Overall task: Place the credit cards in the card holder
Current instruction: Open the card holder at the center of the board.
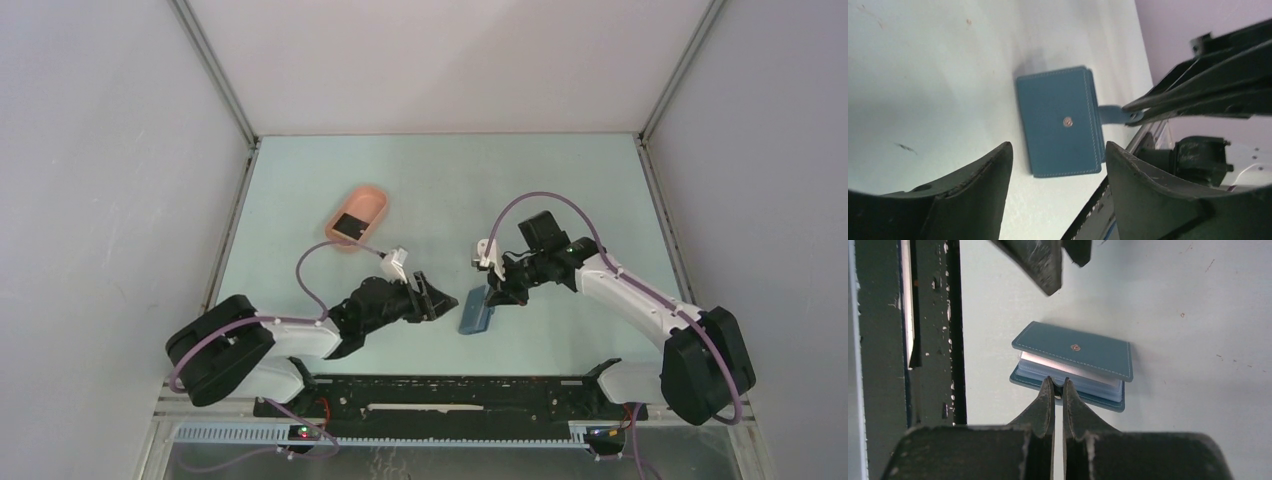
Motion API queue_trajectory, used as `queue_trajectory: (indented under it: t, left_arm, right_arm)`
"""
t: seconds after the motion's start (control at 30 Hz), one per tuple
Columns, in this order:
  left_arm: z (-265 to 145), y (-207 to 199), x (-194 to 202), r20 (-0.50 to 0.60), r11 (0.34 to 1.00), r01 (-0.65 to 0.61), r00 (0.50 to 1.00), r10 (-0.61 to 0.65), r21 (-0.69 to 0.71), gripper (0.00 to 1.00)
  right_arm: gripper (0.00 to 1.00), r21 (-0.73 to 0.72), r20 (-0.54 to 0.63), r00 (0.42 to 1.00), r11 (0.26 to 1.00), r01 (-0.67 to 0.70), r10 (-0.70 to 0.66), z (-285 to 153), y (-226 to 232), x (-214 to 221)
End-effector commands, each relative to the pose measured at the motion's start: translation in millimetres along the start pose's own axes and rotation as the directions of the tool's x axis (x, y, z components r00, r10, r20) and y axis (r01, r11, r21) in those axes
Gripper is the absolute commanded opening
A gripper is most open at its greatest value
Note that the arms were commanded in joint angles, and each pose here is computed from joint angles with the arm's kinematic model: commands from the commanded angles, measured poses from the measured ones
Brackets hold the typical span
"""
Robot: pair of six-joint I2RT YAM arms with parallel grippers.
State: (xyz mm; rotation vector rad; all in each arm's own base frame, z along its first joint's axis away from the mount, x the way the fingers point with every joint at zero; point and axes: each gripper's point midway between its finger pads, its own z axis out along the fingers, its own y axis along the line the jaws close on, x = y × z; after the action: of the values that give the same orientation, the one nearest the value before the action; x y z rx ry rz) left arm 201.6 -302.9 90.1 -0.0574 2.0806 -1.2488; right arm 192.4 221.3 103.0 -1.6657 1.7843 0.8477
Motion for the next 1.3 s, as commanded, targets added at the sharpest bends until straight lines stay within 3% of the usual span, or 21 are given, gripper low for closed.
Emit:
queue_trajectory:
  t: [0.0,0.27,0.6,0.7,0.73,0.9,0.97,1.27]
  left_arm:
    - [7,-23,11,-0.079,0.994,-0.09,0.992,0.095,0.066,0.75]
    - [13,-44,18,-0.123,0.983,-0.171,0.976,0.178,0.065,0.86]
    - [26,-21,28,-0.204,0.959,-0.267,0.948,0.245,-0.093,0.84]
    - [27,-10,28,-0.215,0.948,-0.284,0.944,0.25,-0.144,0.77]
    - [26,-6,27,-0.216,0.944,-0.289,0.943,0.253,-0.159,0.7]
    - [20,12,26,-0.214,0.924,-0.304,0.943,0.256,-0.234,0.16]
    - [16,20,25,-0.203,0.921,-0.291,0.949,0.242,-0.26,0.01]
    - [14,36,44,-0.204,0.953,-0.187,0.969,0.139,-0.24,0.0]
  right_arm:
    - [0.0,0.002,0.105,0.994,1.0,-0.005,0.005,-10,-2,-32]
    - [0.0,0.006,0.11,0.994,1.0,-0.012,0.011,-11,-3,-33]
    - [0.0,0.011,0.116,0.993,1.0,-0.015,0.013,-13,-4,-34]
    - [0.0,0.017,0.115,0.993,1.0,-0.016,0.014,-14,-5,-34]
    - [0.0,0.02,0.115,0.993,1.0,-0.016,0.013,-15,-6,-33]
    - [0.0,0.06,0.078,0.997,0.998,-0.006,0.002,-20,-14,-23]
    - [0.0,0.096,0.031,1.0,0.995,0.0,-0.003,-21,-22,-10]
    - [0.01,0.15,-0.282,0.953,0.986,-0.071,0.111,-8,-43,73]
